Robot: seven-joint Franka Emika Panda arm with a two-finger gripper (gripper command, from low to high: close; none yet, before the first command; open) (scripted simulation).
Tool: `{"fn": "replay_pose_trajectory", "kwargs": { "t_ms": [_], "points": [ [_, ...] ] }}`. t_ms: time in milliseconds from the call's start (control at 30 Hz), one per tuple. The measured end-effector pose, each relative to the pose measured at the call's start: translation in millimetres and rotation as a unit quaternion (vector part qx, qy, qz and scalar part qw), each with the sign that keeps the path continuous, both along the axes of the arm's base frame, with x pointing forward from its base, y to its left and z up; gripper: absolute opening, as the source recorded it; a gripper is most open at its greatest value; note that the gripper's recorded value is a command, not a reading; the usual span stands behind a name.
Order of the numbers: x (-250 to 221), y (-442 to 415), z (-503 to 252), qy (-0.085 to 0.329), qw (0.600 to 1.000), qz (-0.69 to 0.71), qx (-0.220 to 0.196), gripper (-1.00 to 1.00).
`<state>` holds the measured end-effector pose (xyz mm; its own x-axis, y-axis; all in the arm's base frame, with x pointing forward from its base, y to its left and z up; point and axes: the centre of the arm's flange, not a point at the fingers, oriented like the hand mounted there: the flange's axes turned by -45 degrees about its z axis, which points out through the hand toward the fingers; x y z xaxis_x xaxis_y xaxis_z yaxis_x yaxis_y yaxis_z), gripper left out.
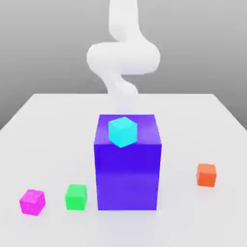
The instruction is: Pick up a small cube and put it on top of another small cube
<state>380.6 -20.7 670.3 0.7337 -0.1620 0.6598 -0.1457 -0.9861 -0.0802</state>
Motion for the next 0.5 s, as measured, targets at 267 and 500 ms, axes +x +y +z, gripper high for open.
{"fn": "replay_pose_trajectory", "kwargs": {
  "t_ms": [267, 500],
  "points": [
    [68.2, -85.4, -149.2, 0.101, 0.961, -0.229, 0.114, 0.0],
    [69.0, -161.0, -288.8, 0.168, 0.867, -0.427, 0.195, 0.0]
  ]
}}
